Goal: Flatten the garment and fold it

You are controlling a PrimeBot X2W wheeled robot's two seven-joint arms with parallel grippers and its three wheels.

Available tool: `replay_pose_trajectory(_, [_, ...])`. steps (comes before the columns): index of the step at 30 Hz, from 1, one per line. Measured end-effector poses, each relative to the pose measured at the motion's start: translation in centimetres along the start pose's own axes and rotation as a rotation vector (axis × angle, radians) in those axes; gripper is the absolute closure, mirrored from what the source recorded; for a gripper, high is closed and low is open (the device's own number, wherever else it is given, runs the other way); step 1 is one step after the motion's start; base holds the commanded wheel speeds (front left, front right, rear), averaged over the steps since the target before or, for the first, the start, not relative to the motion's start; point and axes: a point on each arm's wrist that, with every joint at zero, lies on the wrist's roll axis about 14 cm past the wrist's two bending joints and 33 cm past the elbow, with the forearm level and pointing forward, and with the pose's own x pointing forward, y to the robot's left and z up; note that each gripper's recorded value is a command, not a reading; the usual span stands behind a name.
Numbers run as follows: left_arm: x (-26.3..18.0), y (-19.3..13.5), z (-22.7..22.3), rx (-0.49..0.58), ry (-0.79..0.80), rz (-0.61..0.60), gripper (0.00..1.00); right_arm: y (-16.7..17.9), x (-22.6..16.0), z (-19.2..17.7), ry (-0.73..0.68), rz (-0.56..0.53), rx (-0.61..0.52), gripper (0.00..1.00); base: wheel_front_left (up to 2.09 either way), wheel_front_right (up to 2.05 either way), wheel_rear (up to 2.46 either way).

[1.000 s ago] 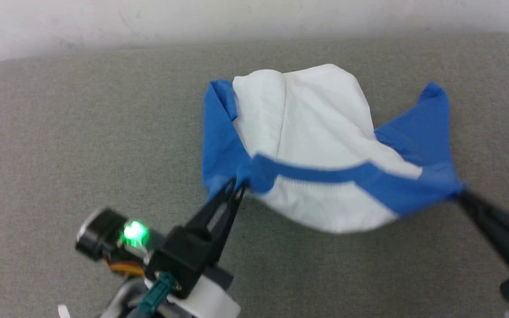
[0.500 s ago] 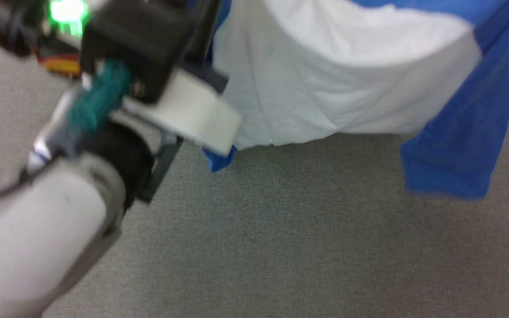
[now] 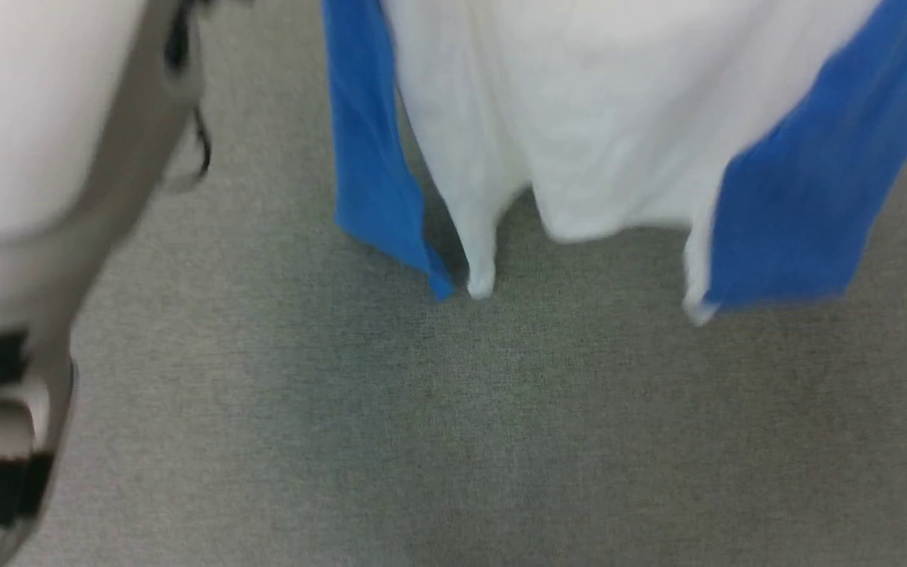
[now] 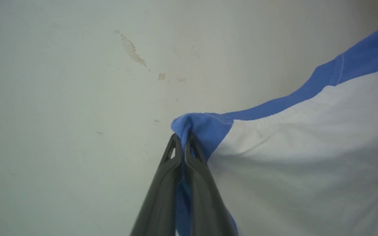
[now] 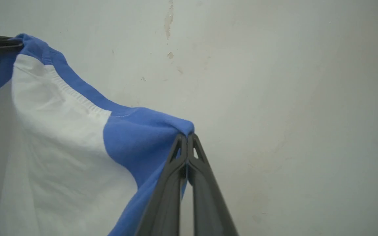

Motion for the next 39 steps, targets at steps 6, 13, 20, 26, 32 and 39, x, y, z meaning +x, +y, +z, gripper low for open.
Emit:
replay_pose_trajectory(6, [5.9,2.5,0.9,0.078,-0.108,0.13,1.0,-3.1,5.8,-0.7,-0.045,-0.09,-0.113,1.0,0.0,0.0,0.0])
replay_pose_trajectory(13, [10.0,2.1,-0.1,0.141,-0.22,0.173,1.0,-3.2,10.5,-4.0,-0.056,-0.083,-0.191,1.0,0.0,0.0,0.0])
replay_pose_trajectory(20, [12.1,1.4,-6.3,0.183,-0.254,0.19,1.0,-3.5,12.0,-12.4,0.005,-0.045,-0.241,1.0,0.0,0.0,0.0])
replay_pose_trajectory(26, [12.2,-1.5,-16.2,0.204,-0.17,0.123,1.0,-0.6,11.8,-21.6,0.071,0.062,-0.181,1.0,0.0,0.0,0.0])
replay_pose_trajectory(32, [8.7,-6.3,-22.5,0.12,-0.088,0.019,1.0,2.9,7.9,-26.9,0.112,0.195,-0.097,1.0,0.0,0.0,0.0])
replay_pose_trajectory(39, [1.3,-10.4,-21.3,0.019,-0.062,-0.068,1.0,4.0,1.4,-27.0,0.193,0.251,-0.001,1.0,0.0,0.0,0.0])
